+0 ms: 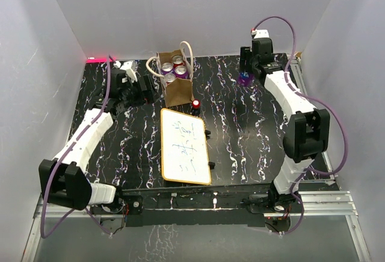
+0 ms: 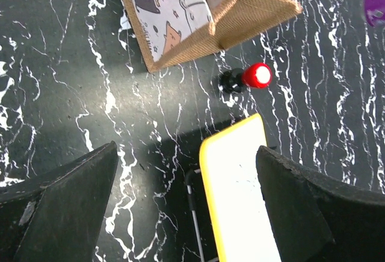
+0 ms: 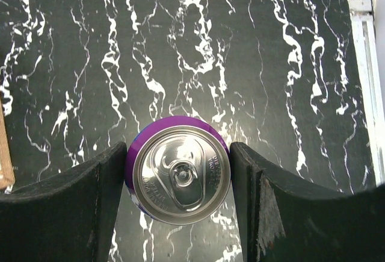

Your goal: Take the beverage out of the canvas bag

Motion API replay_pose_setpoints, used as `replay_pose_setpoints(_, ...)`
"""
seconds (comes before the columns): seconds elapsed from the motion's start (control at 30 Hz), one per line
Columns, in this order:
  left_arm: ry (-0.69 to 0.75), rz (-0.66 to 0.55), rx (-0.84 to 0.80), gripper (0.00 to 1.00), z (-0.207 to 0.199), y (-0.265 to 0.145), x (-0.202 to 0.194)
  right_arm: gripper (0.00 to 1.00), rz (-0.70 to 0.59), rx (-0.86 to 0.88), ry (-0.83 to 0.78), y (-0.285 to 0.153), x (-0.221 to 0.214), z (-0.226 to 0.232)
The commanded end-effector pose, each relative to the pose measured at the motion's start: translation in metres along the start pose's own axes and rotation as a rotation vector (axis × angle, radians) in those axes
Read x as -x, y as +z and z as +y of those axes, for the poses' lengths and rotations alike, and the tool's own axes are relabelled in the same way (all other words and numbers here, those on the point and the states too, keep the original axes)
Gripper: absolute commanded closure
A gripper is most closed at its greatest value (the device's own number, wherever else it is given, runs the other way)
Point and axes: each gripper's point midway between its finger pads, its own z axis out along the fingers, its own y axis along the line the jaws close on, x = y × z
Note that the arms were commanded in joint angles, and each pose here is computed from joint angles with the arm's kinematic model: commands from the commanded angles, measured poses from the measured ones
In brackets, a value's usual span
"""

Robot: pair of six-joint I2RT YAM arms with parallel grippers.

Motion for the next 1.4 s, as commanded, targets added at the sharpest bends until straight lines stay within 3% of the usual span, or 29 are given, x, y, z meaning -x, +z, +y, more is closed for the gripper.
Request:
replay_pose_setpoints(0.0, -0.048, 0.003, -0.057, 0.04, -0.013, -0.024, -0.01, 0.92, -0.267, 0.044, 0.01, 0.01, 0.071, 0.014)
replay_pose_setpoints(0.5, -0.071, 0.029, -0.064, 0.04, -0.017, -0.033, -0.017, 0.92, -0.174, 0.008, -0.087, 0.083, 0.051, 0.017)
replay_pose_setpoints(1.1, -0.054, 0.031, -0.068, 0.03, -0.017, -0.031, -0.015, 0.91, -0.062, -0.027, -0.123, 0.115, 0.01, 0.014)
replay_pose_setpoints(1.17, -0.056, 0.033, -0.067, 0.04, -0.017, -0.031, -0.017, 0.83, -0.051, -0.033, -0.125, 0.116, 0.009, 0.013)
replay_pose_setpoints(1.37, -0.054, 0.034, -0.062, 0.03, -0.015, -0.031, -0.019, 0.4, -0.057, -0.032, -0.122, 0.107, 0.02, 0.013)
